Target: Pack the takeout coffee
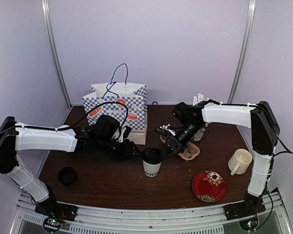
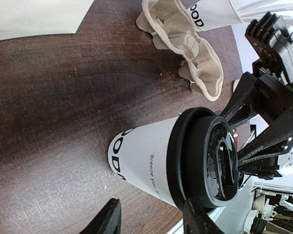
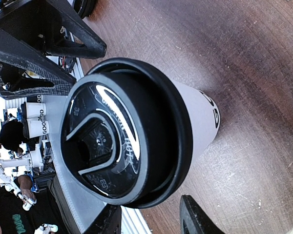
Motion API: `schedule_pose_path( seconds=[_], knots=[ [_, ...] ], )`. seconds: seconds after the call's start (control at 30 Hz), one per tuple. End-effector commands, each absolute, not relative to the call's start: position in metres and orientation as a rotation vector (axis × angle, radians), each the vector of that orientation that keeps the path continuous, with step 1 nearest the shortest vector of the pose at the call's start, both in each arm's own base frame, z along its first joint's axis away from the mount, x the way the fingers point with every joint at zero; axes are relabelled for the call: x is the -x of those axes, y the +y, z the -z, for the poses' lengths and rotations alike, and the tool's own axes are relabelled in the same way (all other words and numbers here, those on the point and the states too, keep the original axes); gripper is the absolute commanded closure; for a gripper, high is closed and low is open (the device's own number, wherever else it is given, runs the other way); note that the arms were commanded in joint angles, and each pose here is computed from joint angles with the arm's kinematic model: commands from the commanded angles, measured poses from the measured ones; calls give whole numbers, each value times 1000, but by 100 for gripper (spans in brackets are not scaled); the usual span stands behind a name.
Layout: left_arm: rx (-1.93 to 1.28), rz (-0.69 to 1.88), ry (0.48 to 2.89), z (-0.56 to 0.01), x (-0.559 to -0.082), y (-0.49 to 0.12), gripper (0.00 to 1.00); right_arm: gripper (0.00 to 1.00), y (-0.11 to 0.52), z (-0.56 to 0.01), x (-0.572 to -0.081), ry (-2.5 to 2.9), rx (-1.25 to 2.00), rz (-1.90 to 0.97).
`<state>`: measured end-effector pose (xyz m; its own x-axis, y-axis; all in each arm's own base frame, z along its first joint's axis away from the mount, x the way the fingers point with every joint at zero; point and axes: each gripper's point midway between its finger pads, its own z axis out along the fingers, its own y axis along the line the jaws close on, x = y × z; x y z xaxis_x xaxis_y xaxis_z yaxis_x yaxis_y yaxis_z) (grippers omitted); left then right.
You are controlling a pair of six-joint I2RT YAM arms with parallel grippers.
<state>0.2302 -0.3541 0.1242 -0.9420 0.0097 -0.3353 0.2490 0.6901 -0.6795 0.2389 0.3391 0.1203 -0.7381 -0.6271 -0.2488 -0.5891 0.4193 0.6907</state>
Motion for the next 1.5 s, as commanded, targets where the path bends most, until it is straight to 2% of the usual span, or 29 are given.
schedule_pose_path(
  seconds=[0.0, 0.33, 0.77, 0.93, 1.13, 1.3, 1.47],
  knots=[
    [-178, 1131, 2550, -138, -236, -354, 54, 57, 339, -111, -249, -2644, -1105, 1196],
    [-161, 1125, 2519, -146, -238, -350, 51, 58, 340, -110, -249, -2642, -1103, 1199],
    [-155, 1119, 2615, -112, -239, -361, 53, 58, 338, -105, -250, -2651, -1092, 1181],
    [-146, 837, 2843, -64, -227, -334, 53, 58, 336, -90, -253, -2666, -1048, 1126],
    [-156, 589, 2977, -16, -205, -293, 55, 60, 322, -58, -261, -2740, -980, 933],
    [-137, 488, 3027, 8, -193, -272, 57, 60, 316, -44, -266, -2762, -966, 847],
    [-151, 493, 2991, -3, -201, -277, 57, 60, 318, -44, -270, -2760, -959, 839]
  ],
)
